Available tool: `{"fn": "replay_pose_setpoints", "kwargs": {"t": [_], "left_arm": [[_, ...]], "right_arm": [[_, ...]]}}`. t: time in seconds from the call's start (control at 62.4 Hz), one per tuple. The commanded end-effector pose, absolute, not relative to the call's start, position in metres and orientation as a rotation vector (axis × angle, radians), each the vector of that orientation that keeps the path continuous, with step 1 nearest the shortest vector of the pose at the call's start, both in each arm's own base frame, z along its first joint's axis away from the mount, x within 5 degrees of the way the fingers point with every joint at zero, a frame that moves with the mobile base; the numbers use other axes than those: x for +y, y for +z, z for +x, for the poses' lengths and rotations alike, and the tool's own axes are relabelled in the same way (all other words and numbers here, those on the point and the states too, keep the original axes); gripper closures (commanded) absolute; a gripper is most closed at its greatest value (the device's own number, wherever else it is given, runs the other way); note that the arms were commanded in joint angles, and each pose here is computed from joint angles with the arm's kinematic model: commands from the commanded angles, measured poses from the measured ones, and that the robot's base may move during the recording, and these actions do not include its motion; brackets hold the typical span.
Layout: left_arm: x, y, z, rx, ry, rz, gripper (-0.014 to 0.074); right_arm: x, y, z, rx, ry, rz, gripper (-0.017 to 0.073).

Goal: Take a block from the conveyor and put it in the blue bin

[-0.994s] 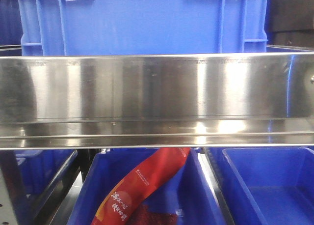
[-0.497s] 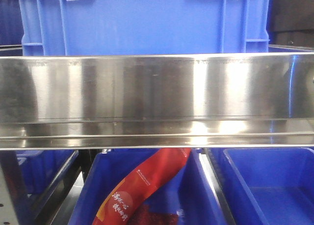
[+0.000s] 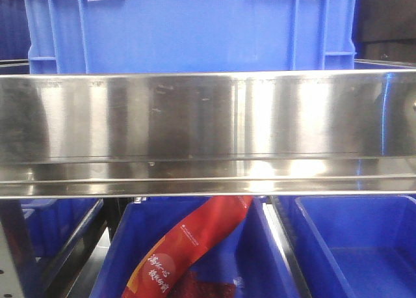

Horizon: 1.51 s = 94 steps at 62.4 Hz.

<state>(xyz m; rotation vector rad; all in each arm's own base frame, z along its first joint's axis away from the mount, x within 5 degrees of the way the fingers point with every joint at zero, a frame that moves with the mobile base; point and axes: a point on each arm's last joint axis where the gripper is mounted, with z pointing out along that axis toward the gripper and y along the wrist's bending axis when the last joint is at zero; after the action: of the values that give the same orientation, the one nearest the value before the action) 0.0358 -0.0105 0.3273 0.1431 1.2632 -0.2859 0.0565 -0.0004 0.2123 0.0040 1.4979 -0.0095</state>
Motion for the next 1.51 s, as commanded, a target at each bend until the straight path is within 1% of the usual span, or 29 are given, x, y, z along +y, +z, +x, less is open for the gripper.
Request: {"fn": "replay_pose_setpoints", "kwargs": {"t": [0.0, 0.16, 0.288, 0.401, 0.593, 0.721, 0.769, 0.817, 0.946, 1.106, 1.186, 1.491], "left_arm": [[-0.010, 0.329, 0.034, 1.241, -0.286, 0.137, 0.0705], [-0.010, 0.329, 0.035, 1.237, -0.286, 0.136, 0.0705], [-0.010, 0.314, 0.040, 1.203, -0.265, 0.120, 0.0705], [-0.007, 0.287, 0.044, 1.239, -0.195, 0.074, 0.0705], [-0.001, 0.232, 0.052, 1.474, -0.003, 0.036, 0.0705], [0.001, 0.212, 0.056, 1.501, 0.035, 0.010, 0.0705], [0.001, 0.218, 0.056, 1.430, 0.038, 0.008, 0.0705], [0.001, 0.212, 0.056, 1.495, 0.047, 0.017, 0.0705], [0.001, 0.211, 0.056, 1.513, 0.052, 0.021, 0.0705], [0.001, 0.212, 0.056, 1.492, 0.052, 0.021, 0.0705], [0.001, 0.217, 0.056, 1.439, 0.052, 0.022, 0.0705], [0.001, 0.217, 0.056, 1.442, 0.052, 0.022, 0.0705]], "right_arm": [[-0.001, 0.214, 0.056, 1.476, -0.022, 0.003, 0.0721], [-0.001, 0.214, 0.056, 1.476, -0.022, 0.003, 0.0721], [-0.001, 0.214, 0.056, 1.476, -0.022, 0.003, 0.0721], [-0.001, 0.214, 0.056, 1.476, -0.022, 0.003, 0.0721], [-0.001, 0.214, 0.056, 1.476, -0.022, 0.003, 0.0721], [-0.001, 0.214, 0.056, 1.476, -0.022, 0.003, 0.0721], [-0.001, 0.214, 0.056, 1.476, -0.022, 0.003, 0.0721], [-0.001, 0.214, 0.056, 1.476, -0.022, 0.003, 0.0721], [-0.001, 0.214, 0.056, 1.476, -0.022, 0.003, 0.0721], [-0.001, 0.214, 0.056, 1.476, -0.022, 0.003, 0.0721], [-0.001, 0.214, 0.056, 1.476, -0.022, 0.003, 0.0721], [-0.001, 0.214, 0.056, 1.476, -0.022, 0.003, 0.0721]]}}
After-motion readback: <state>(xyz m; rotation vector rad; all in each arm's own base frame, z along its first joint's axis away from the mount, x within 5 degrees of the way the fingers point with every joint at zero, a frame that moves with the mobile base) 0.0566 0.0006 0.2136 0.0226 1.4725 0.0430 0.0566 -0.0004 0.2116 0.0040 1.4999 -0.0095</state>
